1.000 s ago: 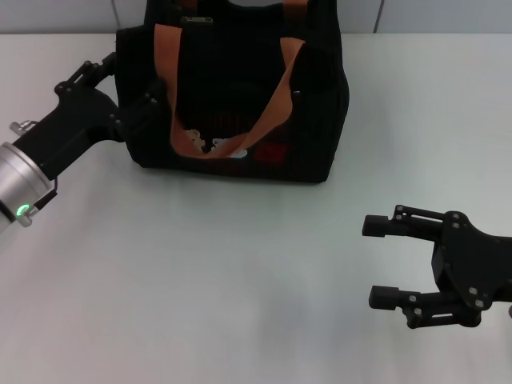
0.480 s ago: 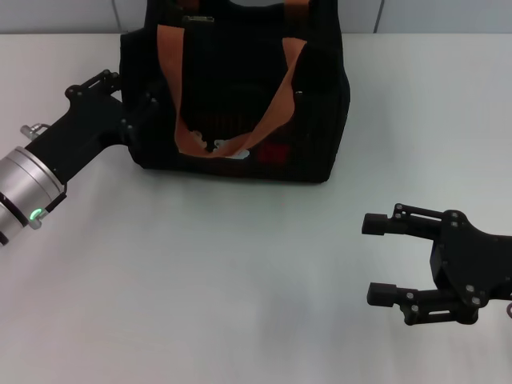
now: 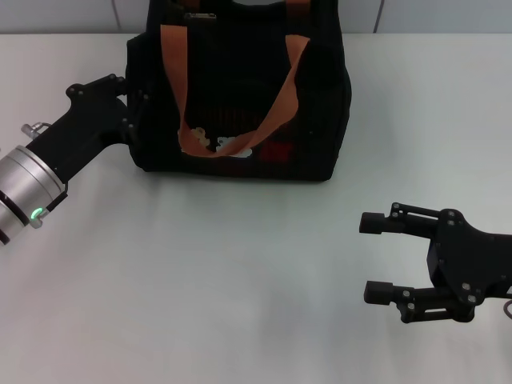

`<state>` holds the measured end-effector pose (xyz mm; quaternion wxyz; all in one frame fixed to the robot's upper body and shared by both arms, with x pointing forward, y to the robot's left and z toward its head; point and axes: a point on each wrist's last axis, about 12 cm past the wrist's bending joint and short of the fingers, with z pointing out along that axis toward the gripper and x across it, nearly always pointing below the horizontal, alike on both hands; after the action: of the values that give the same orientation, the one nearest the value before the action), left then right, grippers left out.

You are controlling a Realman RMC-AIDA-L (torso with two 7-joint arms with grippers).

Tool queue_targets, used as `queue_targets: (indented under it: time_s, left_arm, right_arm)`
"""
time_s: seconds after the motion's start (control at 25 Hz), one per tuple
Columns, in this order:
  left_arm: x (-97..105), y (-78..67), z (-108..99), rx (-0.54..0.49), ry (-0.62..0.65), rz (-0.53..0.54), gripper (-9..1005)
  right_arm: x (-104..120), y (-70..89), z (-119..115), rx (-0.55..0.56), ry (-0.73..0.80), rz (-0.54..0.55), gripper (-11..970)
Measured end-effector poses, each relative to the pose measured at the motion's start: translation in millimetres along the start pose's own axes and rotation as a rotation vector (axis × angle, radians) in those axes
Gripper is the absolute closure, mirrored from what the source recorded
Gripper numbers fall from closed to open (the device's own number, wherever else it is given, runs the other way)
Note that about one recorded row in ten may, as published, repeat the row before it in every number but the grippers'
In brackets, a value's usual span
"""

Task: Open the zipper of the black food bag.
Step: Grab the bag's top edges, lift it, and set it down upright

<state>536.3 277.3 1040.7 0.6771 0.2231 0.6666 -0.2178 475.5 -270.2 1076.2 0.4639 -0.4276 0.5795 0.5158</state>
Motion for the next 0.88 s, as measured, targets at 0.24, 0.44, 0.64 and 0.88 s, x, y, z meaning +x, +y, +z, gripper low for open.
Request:
queue_targets:
  time_s: [0.24,0.44,0.64,0.88]
  left_arm:
    - [-1.2,-0.2,-2.5,0.001,-0.016,-0.002,855]
    - [-0.6,0.2,-5.4,-0.003,-0.017,-0.002,878]
    - [-0.5,0.3,-5.8,-0.005,-0.018,-0.002,880]
    - [-0.7,0.2,-6.7,-0.005,-0.022,-0.002,881]
  right_arm:
    - [-0.2,-0.2,0.9,-0.002,-0.001,0.0,134]
    - [-0.2,-0.2,1.2,-0.002,-0.001,0.001,135]
    - [0.1,0.1,2.2,-0.004,-0.003,0.002,136]
    - [0.1,0.1,3.4,-0.006,-0.004,0.002,137]
